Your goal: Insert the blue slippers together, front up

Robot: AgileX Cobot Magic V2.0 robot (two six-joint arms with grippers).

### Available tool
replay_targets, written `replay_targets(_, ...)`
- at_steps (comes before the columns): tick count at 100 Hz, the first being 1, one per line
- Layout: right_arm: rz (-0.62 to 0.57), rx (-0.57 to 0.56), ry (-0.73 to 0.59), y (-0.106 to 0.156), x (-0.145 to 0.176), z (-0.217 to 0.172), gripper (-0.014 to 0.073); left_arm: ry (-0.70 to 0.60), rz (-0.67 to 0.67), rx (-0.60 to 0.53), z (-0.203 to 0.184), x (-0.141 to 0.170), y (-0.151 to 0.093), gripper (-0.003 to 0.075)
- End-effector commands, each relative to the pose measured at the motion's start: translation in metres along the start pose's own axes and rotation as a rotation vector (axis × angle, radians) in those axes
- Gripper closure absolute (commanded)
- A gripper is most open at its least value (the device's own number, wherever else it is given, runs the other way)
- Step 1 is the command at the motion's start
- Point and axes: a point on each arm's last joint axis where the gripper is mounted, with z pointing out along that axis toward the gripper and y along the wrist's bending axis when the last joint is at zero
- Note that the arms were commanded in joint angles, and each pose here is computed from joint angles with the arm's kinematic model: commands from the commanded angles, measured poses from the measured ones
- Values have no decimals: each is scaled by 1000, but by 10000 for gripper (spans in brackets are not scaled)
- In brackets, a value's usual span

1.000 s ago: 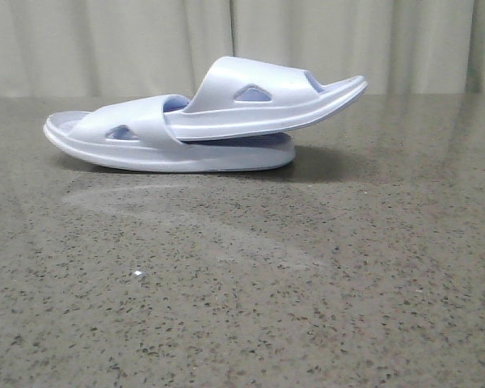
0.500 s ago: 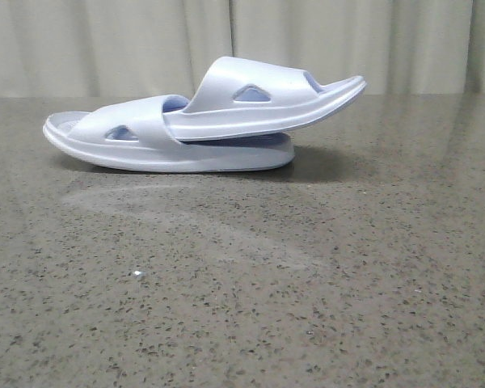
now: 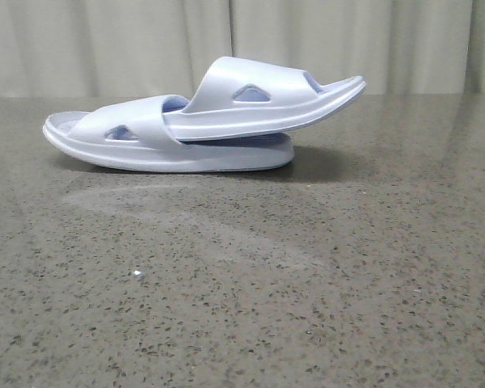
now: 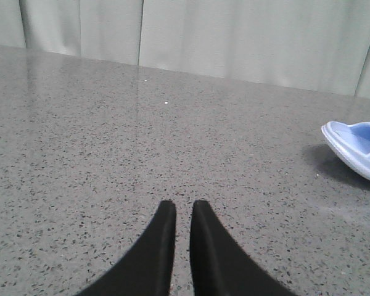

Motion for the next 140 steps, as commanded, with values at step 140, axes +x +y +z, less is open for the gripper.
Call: replay_targets(140, -352, 342, -176, -35, 50, -36, 675, -92, -9, 2, -2, -5, 0, 705)
